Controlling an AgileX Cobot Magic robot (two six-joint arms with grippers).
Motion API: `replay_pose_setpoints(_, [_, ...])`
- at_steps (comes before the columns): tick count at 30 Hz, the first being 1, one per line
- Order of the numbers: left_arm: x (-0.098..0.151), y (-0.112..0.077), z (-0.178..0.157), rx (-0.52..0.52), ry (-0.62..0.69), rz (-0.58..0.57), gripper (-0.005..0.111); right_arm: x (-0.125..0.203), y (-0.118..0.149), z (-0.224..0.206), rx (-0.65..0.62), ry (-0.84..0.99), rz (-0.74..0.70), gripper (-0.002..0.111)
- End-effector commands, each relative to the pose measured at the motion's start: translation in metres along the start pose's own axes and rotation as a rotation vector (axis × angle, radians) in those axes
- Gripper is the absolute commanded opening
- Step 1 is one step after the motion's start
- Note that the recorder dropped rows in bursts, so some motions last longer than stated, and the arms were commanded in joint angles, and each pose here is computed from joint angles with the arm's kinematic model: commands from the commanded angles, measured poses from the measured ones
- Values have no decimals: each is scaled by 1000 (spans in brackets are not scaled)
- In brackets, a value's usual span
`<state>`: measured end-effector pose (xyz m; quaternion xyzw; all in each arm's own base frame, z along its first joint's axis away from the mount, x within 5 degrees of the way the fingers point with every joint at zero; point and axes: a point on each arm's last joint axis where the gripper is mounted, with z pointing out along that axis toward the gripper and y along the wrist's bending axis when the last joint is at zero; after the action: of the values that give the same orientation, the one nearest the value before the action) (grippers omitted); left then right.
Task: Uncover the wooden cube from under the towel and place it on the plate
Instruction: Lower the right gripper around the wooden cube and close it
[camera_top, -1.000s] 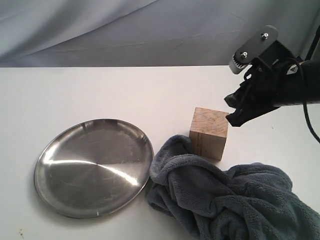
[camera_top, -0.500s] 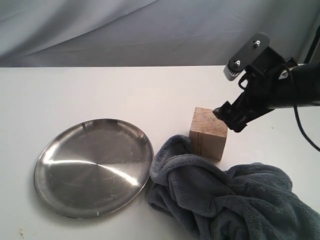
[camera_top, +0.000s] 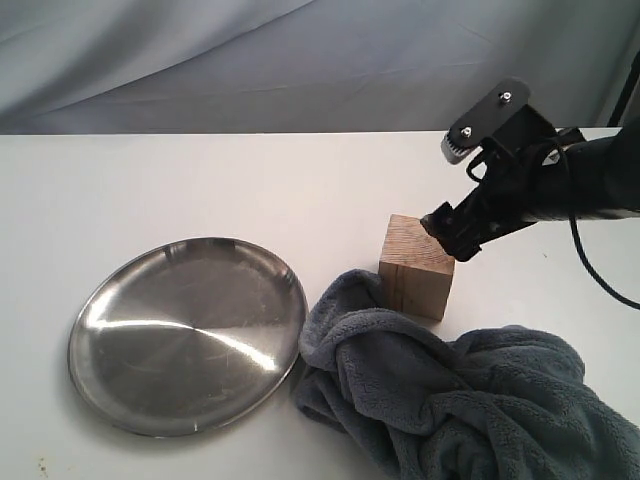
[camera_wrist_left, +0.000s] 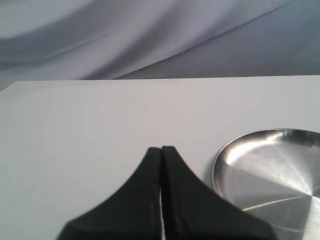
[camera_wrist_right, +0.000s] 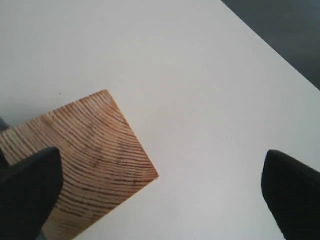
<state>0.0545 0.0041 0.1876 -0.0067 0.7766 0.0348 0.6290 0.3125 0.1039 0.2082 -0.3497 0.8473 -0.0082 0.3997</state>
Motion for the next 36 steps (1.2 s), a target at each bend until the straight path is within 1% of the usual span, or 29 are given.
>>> replay_pose_setpoints(1, [0, 0, 0, -1, -11, -6, 0, 0, -1, 1, -3, -13, 188, 105])
replay_pose_setpoints(2, [0, 0, 0, -1, -11, -6, 0, -1, -1, 1, 7, -23, 158, 105])
replay_pose_setpoints(4, [0, 0, 0, -1, -11, -6, 0, -1, -1, 1, 7, -17, 44, 105])
replay_pose_setpoints(5, [0, 0, 0, -1, -11, -6, 0, -2, -1, 0, -3, -12, 16, 105])
replay_pose_setpoints(7, [0, 0, 0, -1, -11, -6, 0, -6, -6, -2, -40, 12, -20, 105])
replay_pose_setpoints(11, [0, 0, 0, -1, -11, -6, 0, -27, -25, -13, -106, 29, -62, 105])
replay_pose_setpoints(14, [0, 0, 0, -1, -11, -6, 0, -42, -39, -25, -207, 59, -110, 105])
replay_pose_setpoints(18, [0, 0, 0, -1, -11, -6, 0, -52, -45, -28, -405, 149, -186, 105])
replay_pose_setpoints(20, [0, 0, 0, -1, -11, -6, 0, -50, -43, -19, -482, 201, -191, 105])
replay_pose_setpoints(21, [0, 0, 0, -1, -11, -6, 0, -48, -42, -14, -494, 215, -189, 105])
replay_pose_setpoints(26, [0, 0, 0, -1, -11, -6, 0, -36, -39, 17, -518, 249, -128, 105])
replay_pose_setpoints(29, [0, 0, 0, -1, -11, -6, 0, -32, -37, 23, -540, 271, -111, 105])
replay_pose_setpoints(36, [0, 0, 0, -1, -11, -6, 0, -36, -36, 24, -541, 234, -70, 105])
